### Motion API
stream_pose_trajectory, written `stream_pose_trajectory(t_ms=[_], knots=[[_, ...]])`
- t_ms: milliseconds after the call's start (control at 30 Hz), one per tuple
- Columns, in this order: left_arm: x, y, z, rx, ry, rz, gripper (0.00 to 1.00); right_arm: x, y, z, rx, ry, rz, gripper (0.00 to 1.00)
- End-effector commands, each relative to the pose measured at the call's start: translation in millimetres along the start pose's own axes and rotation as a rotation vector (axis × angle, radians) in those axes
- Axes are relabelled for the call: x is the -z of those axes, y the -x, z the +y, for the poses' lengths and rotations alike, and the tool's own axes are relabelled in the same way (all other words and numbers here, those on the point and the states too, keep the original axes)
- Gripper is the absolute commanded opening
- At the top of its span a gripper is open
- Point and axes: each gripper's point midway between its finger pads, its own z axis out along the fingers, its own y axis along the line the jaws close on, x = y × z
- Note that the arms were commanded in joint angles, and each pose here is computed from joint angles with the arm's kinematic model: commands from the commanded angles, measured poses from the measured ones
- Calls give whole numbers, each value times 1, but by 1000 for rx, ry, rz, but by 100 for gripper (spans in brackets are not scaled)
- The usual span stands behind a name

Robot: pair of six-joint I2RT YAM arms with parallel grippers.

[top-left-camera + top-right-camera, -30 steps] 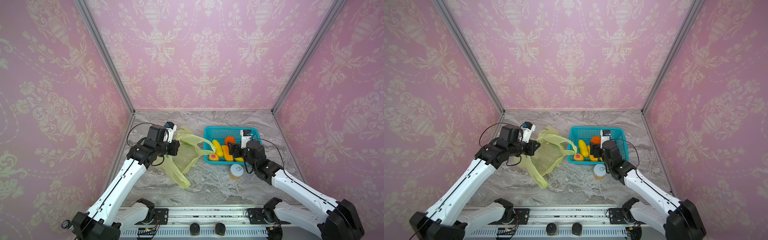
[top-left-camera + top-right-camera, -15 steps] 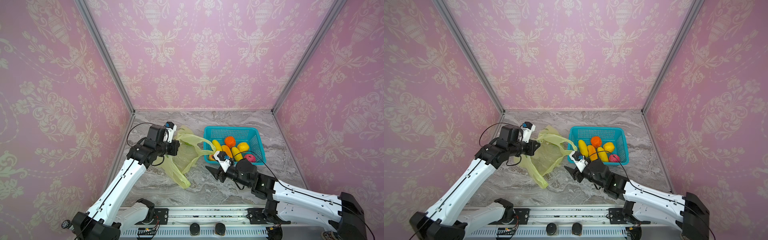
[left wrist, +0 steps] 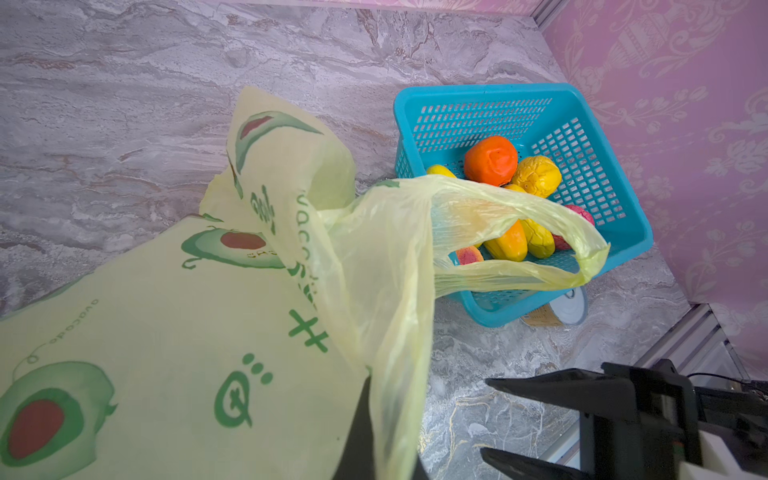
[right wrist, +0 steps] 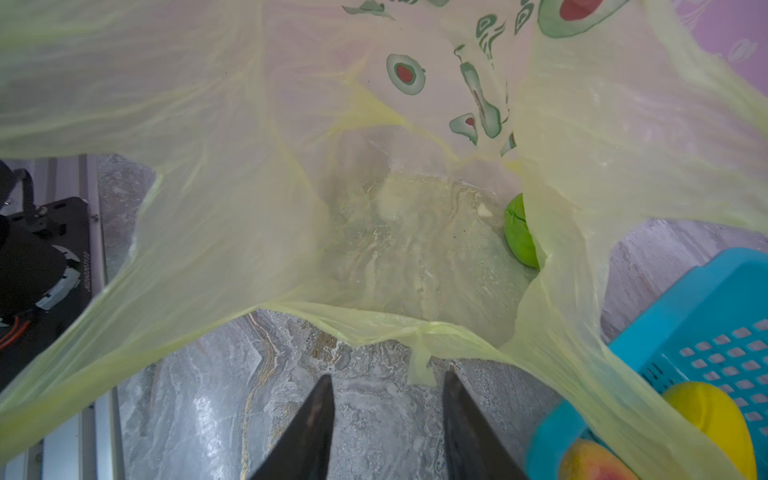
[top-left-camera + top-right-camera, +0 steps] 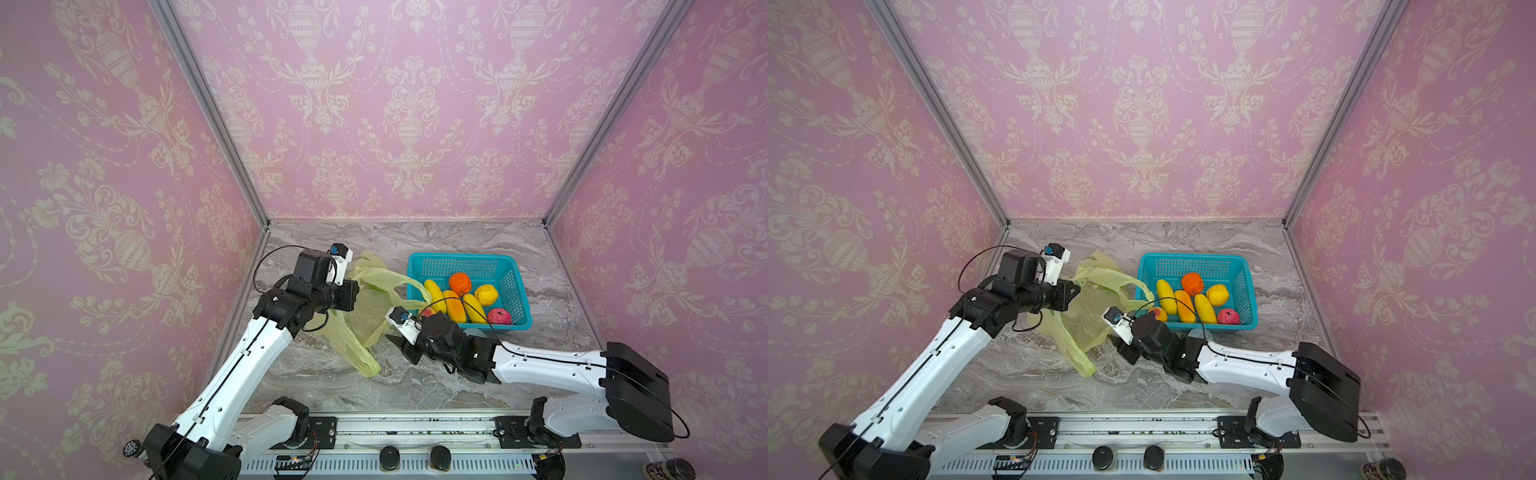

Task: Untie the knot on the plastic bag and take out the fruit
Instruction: 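Move the empty right gripper back into the bag above the green fruit, then lower the right gripper and close on the green fruit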

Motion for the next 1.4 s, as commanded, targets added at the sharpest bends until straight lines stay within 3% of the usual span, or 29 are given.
stream_pose_trajectory(t_ms=[0,367,567,733,1000,1233,1367], knots=[[0,-1,3,-7,9,14,0,-13,7,-6,-10,-55,15,38],[2,-1,0,-8,-1,11,0,-74,3,-1,15,-92,120,31],[6,1,-2,-12,-10,-1,0,-108,-22,-11,175,-192,194,25],[12,3,-3,-16,-11,-27,0,-111,-35,-24,278,-265,240,27],[15,5,-27,-18,-146,-37,0,-151,-36,-48,428,-437,418,26],[14,4,-26,-18,-140,-34,0,-172,-23,-69,560,-615,499,44],[14,4,-26,-16,-140,-32,0,-176,-18,-81,611,-694,515,60]])
